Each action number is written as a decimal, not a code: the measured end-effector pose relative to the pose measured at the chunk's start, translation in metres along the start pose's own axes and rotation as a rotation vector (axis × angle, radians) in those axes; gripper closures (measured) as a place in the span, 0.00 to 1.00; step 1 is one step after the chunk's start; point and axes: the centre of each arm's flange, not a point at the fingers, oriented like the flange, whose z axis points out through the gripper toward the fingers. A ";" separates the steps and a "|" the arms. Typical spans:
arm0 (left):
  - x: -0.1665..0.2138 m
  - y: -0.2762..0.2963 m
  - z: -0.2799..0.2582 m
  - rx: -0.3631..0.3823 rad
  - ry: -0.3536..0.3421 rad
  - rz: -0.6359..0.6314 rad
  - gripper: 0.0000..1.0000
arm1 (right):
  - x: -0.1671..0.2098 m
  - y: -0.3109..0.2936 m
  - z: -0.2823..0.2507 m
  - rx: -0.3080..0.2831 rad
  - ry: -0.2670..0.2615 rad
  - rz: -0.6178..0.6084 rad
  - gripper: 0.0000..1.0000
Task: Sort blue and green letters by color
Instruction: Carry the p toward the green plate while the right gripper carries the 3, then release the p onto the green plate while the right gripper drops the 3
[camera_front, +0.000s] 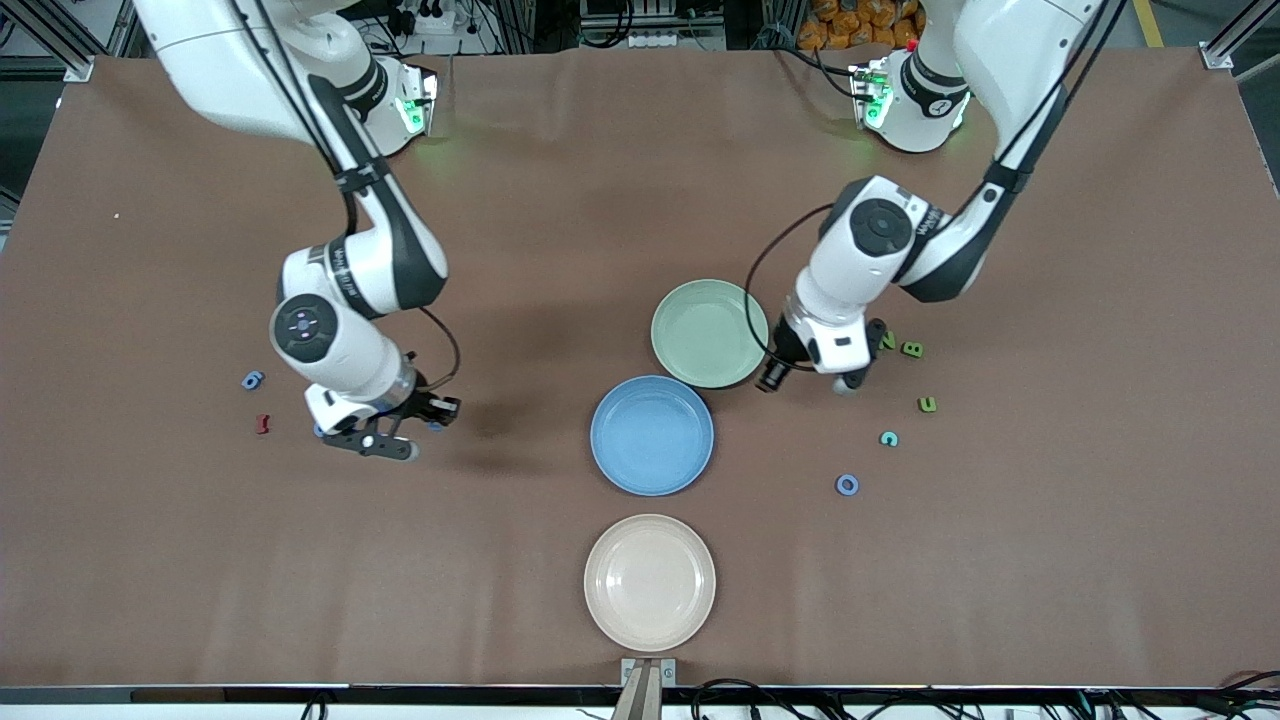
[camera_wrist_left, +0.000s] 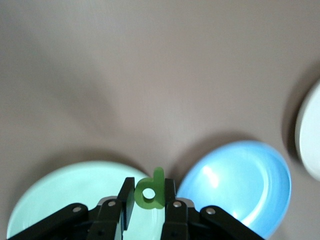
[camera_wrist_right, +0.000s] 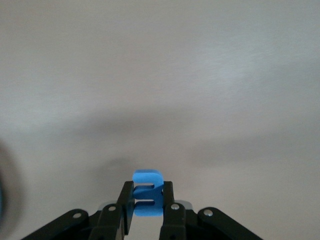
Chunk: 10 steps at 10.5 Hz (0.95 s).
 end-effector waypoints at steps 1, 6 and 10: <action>-0.028 0.001 -0.001 -0.002 -0.031 0.025 0.72 | -0.008 -0.029 -0.004 0.018 0.008 0.007 0.73; -0.119 -0.021 0.023 0.062 -0.101 0.122 0.72 | -0.030 -0.143 -0.003 0.107 0.034 0.025 0.73; -0.135 -0.034 0.043 0.101 -0.109 0.160 0.42 | -0.049 -0.186 -0.002 0.167 0.089 -0.019 0.73</action>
